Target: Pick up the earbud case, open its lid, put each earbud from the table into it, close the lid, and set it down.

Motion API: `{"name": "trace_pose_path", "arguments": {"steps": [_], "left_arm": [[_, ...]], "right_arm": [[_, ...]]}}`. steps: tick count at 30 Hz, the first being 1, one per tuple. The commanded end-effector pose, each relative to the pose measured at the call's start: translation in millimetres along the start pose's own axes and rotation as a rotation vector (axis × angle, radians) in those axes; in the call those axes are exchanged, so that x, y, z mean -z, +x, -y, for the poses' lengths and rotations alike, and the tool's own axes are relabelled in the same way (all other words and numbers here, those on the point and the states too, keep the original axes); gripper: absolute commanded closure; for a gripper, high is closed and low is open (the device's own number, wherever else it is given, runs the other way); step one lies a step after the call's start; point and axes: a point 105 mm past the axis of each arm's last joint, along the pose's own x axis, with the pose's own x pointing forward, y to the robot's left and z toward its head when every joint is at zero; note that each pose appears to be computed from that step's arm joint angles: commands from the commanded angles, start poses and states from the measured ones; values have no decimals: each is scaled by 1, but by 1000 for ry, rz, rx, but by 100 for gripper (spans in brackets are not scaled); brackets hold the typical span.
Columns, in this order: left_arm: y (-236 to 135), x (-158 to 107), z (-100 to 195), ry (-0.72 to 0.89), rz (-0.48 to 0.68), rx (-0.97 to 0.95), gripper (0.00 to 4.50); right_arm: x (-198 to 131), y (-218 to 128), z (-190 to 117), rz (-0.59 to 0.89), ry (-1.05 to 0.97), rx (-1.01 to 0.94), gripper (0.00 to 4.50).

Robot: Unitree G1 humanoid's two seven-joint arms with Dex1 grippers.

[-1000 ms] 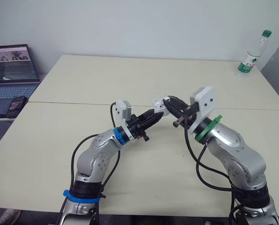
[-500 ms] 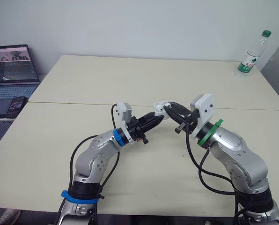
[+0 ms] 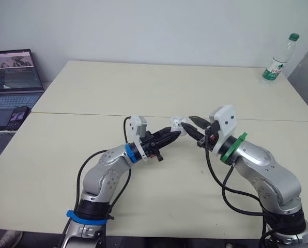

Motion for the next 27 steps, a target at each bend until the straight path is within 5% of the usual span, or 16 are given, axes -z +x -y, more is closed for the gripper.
{"name": "trace_pose_path", "arguments": {"steps": [1,5,13,17,21,27], "left_arm": [[5,-22,13,72,86,67,370],[4,-21,12,75,81,64,370],[1,-17,11,93,58,73,370],[-4,-17,7,99,44,93,370],[-7,-20,9,91,33,149,370],[-13,-26,29,-29,24,337,370]], "right_arm": [[0,-1,-5,-1,13,-24,157],[-7,-1,-5,48,17,-29,7],[-31,-10,1,147,28,-98,1],[-62,-14,36,222,58,-60,1],[-61,-14,70,176,178,-16,98],[-15,-16,52,-41,342,-217,322]]}}
